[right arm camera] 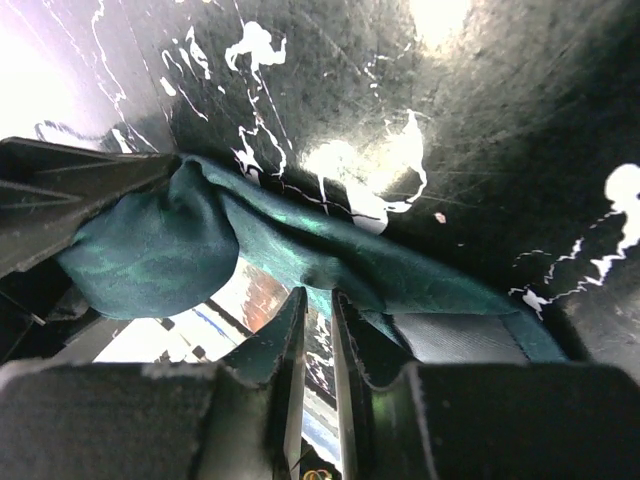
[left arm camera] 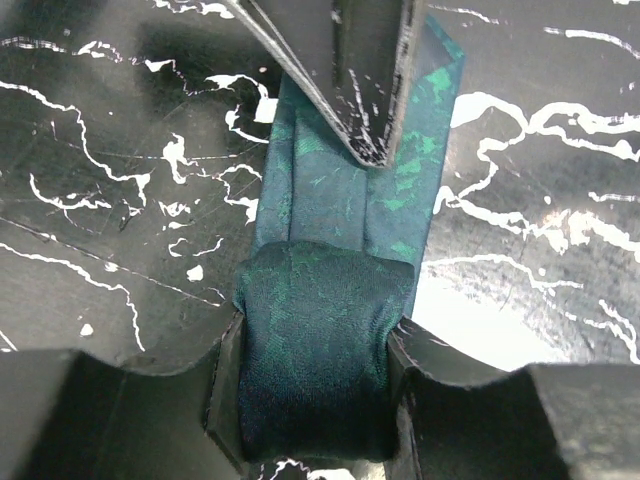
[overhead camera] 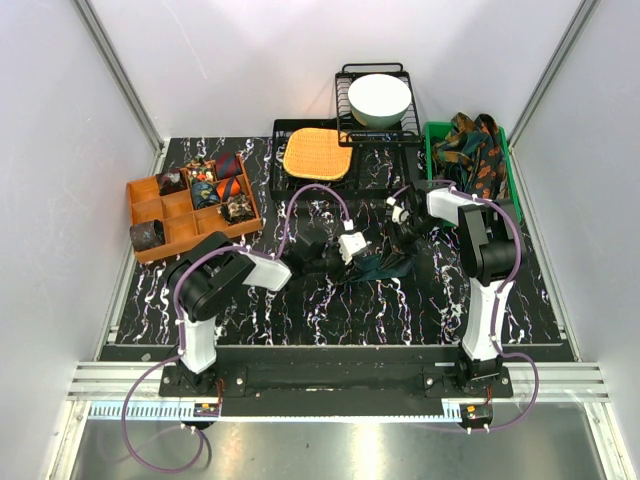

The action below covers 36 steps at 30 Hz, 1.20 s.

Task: Roll the ties
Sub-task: Roll the tie at the center of the board.

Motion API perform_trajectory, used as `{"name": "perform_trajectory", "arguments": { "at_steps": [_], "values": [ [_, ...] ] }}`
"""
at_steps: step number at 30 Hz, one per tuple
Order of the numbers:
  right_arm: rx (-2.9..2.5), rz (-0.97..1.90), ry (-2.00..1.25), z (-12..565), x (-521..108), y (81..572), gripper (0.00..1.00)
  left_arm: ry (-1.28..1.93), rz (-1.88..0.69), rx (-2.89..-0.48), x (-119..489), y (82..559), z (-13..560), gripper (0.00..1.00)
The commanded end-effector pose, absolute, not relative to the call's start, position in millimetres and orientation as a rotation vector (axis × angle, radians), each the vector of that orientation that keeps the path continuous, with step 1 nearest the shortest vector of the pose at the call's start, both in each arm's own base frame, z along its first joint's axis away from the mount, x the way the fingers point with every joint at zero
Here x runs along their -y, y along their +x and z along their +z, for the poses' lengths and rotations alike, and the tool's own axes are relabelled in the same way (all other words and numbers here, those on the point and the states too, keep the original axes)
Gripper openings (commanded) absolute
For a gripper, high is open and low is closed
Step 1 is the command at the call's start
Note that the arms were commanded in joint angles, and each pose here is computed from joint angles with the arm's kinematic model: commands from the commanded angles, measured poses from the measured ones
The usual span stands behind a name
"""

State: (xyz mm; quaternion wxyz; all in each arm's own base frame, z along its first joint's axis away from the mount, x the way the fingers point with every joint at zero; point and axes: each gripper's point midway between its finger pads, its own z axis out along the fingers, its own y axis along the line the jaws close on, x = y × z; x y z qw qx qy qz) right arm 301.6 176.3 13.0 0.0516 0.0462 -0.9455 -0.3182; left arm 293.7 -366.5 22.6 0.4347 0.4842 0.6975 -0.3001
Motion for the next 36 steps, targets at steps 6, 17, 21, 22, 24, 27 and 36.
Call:
{"name": "perform_trajectory", "arguments": {
  "at_steps": [6,17,21,22,24,27,36],
  "values": [
    [2.934,-0.763,0.143,-23.2,-157.3,299.6,0.21,1.425,-0.778,-1.576,363.1,277.9,39.7,0.22],
    [2.928,-0.752,0.138,-24.2,-154.6,292.8,0.21,1.53,-0.767,-1.759,347.2,266.3,7.8,0.28],
    [2.937,-0.768,0.151,-12.8,-154.2,287.4,0.21,1.576,-0.615,-1.896,328.9,272.7,-22.2,0.29],
    [2.934,-0.768,0.147,-10.7,-154.0,285.0,0.21,1.598,-0.606,-1.906,325.5,269.1,-27.7,0.28],
    [2.938,-0.786,0.158,-4.8,-154.3,282.9,0.21,1.648,-0.573,-1.902,321.9,265.5,-34.6,0.28],
    [2.942,-0.899,0.152,12.3,-160.9,289.5,0.23,1.702,-0.543,-1.897,318.9,261.4,-43.1,0.29],
    [2.799,-1.492,0.113,91.4,-209.1,302.9,0.53,1.752,-0.505,-1.932,315.0,254.8,-53.9,0.35]
  ]
}}
